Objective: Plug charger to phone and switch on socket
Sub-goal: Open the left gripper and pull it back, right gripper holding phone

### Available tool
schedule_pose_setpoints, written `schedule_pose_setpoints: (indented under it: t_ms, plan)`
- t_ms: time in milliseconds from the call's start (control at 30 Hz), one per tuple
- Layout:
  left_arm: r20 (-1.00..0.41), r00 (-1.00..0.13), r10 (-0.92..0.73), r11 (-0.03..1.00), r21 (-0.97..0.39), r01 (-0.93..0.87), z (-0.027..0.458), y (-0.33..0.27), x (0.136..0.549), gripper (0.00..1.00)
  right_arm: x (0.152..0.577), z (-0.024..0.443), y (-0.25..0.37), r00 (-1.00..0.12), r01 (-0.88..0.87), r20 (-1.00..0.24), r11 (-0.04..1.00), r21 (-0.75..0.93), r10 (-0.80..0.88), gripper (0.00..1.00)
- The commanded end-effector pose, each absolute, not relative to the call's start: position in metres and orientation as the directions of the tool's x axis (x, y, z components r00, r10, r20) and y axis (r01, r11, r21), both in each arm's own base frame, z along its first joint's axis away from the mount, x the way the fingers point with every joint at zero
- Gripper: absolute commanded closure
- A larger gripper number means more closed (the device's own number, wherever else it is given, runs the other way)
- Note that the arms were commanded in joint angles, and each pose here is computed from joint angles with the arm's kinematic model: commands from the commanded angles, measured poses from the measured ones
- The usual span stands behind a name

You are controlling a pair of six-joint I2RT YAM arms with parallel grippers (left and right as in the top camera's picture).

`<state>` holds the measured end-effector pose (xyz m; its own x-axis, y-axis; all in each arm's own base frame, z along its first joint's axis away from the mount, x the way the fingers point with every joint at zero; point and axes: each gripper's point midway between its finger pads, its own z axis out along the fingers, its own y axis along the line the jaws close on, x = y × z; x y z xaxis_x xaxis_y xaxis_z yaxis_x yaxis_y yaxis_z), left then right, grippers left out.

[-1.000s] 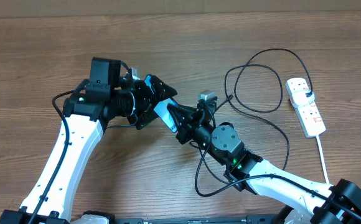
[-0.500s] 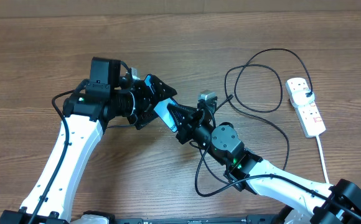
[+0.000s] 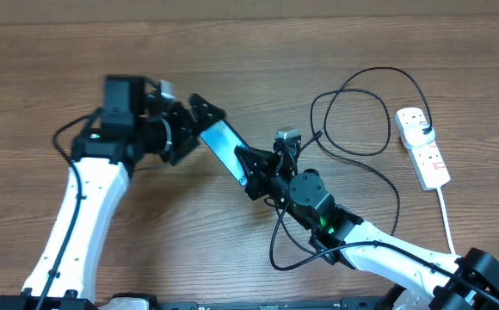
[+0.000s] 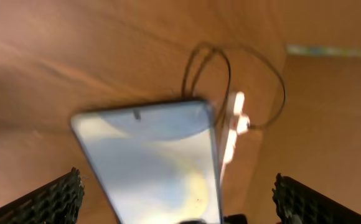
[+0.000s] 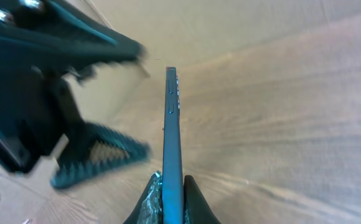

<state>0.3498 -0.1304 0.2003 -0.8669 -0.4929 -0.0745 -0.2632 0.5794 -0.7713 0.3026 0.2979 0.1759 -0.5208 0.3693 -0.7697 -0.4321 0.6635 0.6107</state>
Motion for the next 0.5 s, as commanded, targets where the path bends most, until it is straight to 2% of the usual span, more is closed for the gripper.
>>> schedule_pose_setpoints:
  t_ms: [0, 133, 233, 300, 367, 467]
  plan:
    - [-0.289, -0.867, -0.406, 0.643, -0.764, -0.046, 0.231, -0.106, 0.361, 0.0, 0.31, 0.192, 0.285, -0.565, -0.343, -0.666, 0.594, 0.727, 0.488, 0.96]
    - [-0.409, -0.854, -0.321, 0.634, -0.763, 0.127, 0.247, -0.092, 0.361, 0.0, 0.295, 0.206, 0.29, -0.646, -0.417, -0.637, 0.504, 0.756, 0.421, 0.96]
    - [-0.46, -0.85, -0.257, 0.62, -0.754, 0.22, 0.25, -0.089, 0.354, 0.0, 0.272, 0.225, 0.296, -0.721, -0.502, -0.611, 0.361, 0.786, 0.326, 0.96]
    - [-0.482, -0.852, -0.207, 0.61, -0.744, 0.273, 0.249, -0.092, 0.347, 0.0, 0.256, 0.235, 0.295, -0.8, -0.477, -0.533, 0.248, 0.843, 0.273, 0.96]
    - [-0.514, -0.846, -0.144, 0.544, -0.755, 0.366, 0.255, -0.105, 0.337, 0.0, 0.243, 0.241, 0.289, -0.881, -0.404, -0.428, 0.151, 0.902, 0.204, 0.96]
    - [-0.58, -0.81, -0.088, 0.388, -0.769, 0.508, 0.276, -0.124, 0.324, 0.0, 0.231, 0.242, 0.279, -0.927, -0.352, -0.36, 0.086, 0.932, 0.108, 0.96]
